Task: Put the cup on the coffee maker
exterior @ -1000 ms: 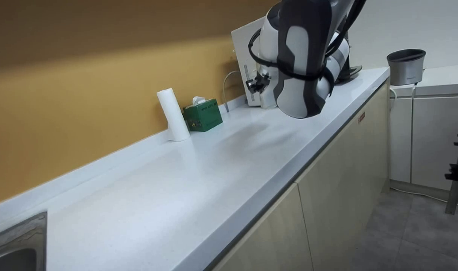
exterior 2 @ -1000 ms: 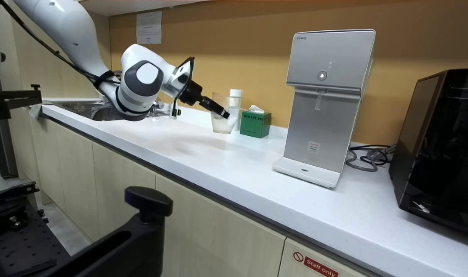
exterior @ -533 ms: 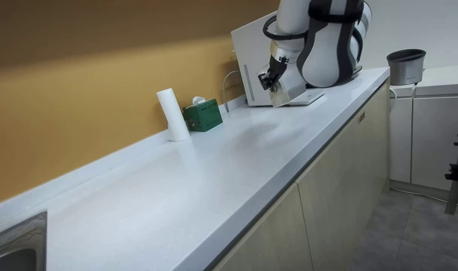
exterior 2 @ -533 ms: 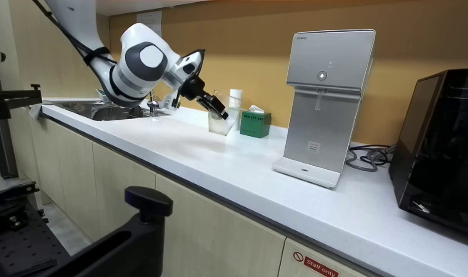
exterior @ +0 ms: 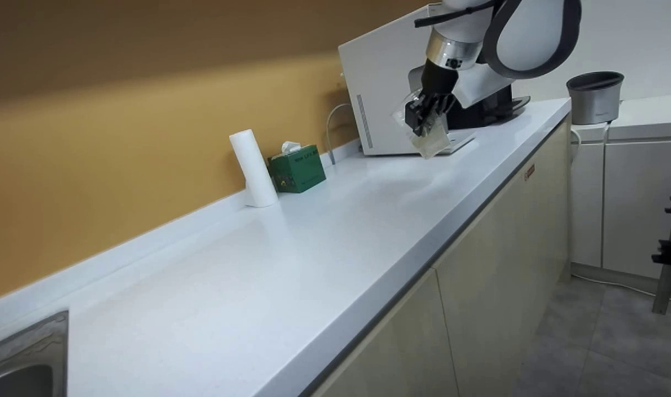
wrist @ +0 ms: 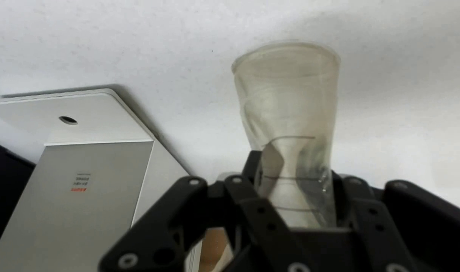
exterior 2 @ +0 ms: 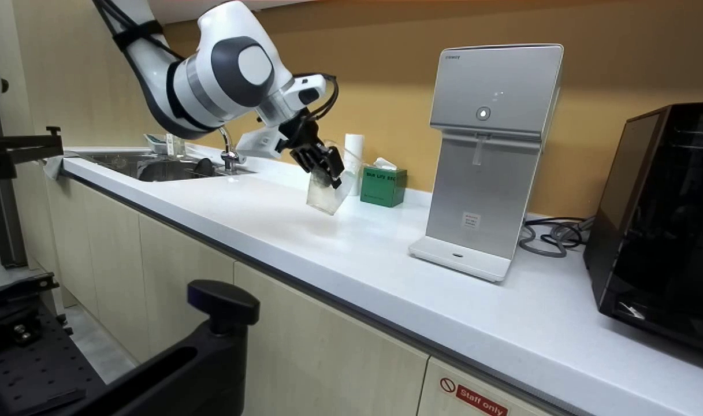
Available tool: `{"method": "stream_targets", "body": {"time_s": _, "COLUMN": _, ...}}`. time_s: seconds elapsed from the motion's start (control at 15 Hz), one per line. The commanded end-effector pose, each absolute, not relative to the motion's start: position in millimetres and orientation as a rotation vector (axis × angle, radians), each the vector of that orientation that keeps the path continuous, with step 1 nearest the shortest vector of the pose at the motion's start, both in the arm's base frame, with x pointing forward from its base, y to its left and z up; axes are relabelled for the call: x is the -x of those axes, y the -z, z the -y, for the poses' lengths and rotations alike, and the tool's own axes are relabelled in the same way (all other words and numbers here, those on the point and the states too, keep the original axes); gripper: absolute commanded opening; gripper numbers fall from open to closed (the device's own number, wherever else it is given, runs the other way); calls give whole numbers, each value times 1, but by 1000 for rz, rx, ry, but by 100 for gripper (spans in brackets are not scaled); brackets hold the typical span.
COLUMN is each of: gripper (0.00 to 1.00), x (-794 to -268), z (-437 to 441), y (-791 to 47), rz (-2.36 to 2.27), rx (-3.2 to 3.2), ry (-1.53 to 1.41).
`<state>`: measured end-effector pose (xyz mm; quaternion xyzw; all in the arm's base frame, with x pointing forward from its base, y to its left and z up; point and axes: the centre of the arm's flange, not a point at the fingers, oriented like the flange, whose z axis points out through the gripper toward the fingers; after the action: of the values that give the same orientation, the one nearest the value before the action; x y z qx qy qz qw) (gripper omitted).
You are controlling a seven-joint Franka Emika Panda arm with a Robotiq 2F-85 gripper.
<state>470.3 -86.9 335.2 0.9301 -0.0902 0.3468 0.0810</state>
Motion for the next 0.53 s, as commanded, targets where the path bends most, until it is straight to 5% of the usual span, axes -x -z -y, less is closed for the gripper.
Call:
{"method": "stream_targets", "body": {"time_s": 0.0, "gripper": 32, "x": -469, "z": 90, "y": -335, "rz": 262, "rx": -2806, "ry": -1044}}
{"method": "stream_targets", "body": {"time_s": 0.13, "gripper": 32, "x": -468, "z": 91, "y": -334, "rz": 251, "rx": -2838, "ry": -1054}}
{"method": "stream_targets", "body": {"time_s": 0.2, "gripper": 8, "x": -468, "z": 90, "y": -333, "rz": 248, "rx": -2844, "ry": -1056}}
{"method": "stream_targets", "body": {"time_s": 0.47, "gripper": 8, "x": -472, "z": 124, "y": -341, "rz": 371, "rx": -2768, "ry": -1084}}
